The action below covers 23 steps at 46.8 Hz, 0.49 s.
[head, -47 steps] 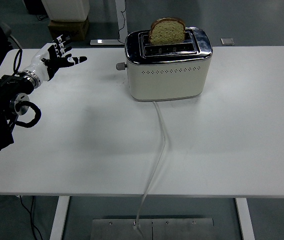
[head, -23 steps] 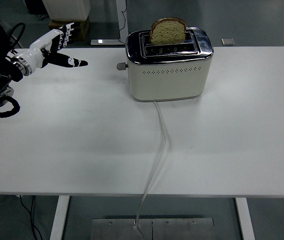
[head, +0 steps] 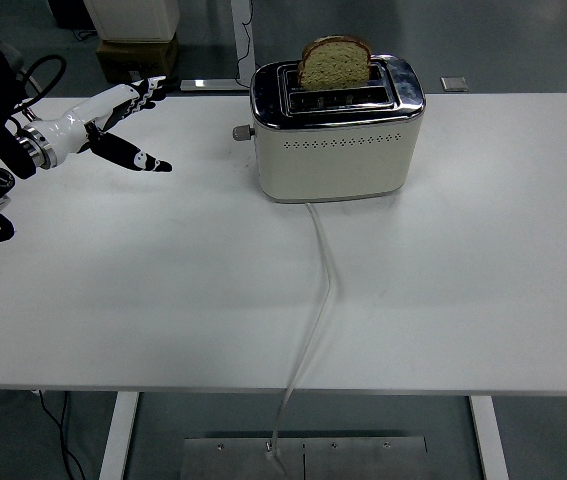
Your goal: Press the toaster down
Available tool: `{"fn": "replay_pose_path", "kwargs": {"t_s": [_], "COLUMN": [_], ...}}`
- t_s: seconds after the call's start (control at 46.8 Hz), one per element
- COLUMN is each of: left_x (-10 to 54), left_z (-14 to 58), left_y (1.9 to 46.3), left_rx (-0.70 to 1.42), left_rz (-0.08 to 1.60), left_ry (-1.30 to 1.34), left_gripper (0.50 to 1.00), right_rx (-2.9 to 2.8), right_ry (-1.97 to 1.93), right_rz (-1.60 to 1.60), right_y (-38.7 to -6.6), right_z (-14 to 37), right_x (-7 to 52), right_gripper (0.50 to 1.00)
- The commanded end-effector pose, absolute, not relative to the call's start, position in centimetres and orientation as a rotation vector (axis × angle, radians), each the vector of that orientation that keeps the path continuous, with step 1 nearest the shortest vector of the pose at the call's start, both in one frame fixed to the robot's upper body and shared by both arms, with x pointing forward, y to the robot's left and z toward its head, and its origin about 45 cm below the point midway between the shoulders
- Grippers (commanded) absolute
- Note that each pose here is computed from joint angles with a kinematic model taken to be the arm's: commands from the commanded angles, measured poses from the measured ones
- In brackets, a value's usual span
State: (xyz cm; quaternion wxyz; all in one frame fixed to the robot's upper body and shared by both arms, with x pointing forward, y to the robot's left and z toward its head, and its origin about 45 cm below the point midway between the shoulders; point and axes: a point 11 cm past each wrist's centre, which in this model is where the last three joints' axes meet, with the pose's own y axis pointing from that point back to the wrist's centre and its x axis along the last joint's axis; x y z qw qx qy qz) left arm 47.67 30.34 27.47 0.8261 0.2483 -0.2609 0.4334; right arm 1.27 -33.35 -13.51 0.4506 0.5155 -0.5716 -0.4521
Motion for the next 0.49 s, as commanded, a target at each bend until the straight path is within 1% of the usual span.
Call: {"fn": "replay_pose_path", "kwargs": {"t_s": [0.0, 0.214, 0.385, 0.406, 0.47], "left_x": [47.6, 47.4, 47.4, 47.5, 47.5], "left_z": [27.1, 26.3, 25.7, 25.9, 25.7], "left_y": [30.4, 30.0, 28.9, 28.0, 27.6], "left_rx": [0.561, 0.598, 0.61, 0.6, 0.602], "left_rz": [0.909, 0.879, 0.861, 0.848, 0.837], "left_ry": [-0.58, -0.586, -0.609, -0.619, -0.619], "left_gripper": [1.0, 1.0, 1.0, 1.0, 1.0], "right_rx": [1.274, 1.274, 1.274, 1.274, 1.274], "right_ry": [-1.413, -1.413, -1.413, -1.413, -1.413], "right_rz": [-1.117, -1.117, -1.117, -1.117, -1.117], "right_y": [-33.4, -33.4, -33.4, -33.4, -33.4], "right_z": [-13.5, -13.5, -13.5, -13.5, -13.5], "right_x": [1.3, 1.3, 1.3, 1.3, 1.3], "right_gripper": [1.0, 1.0, 1.0, 1.0, 1.0]}}
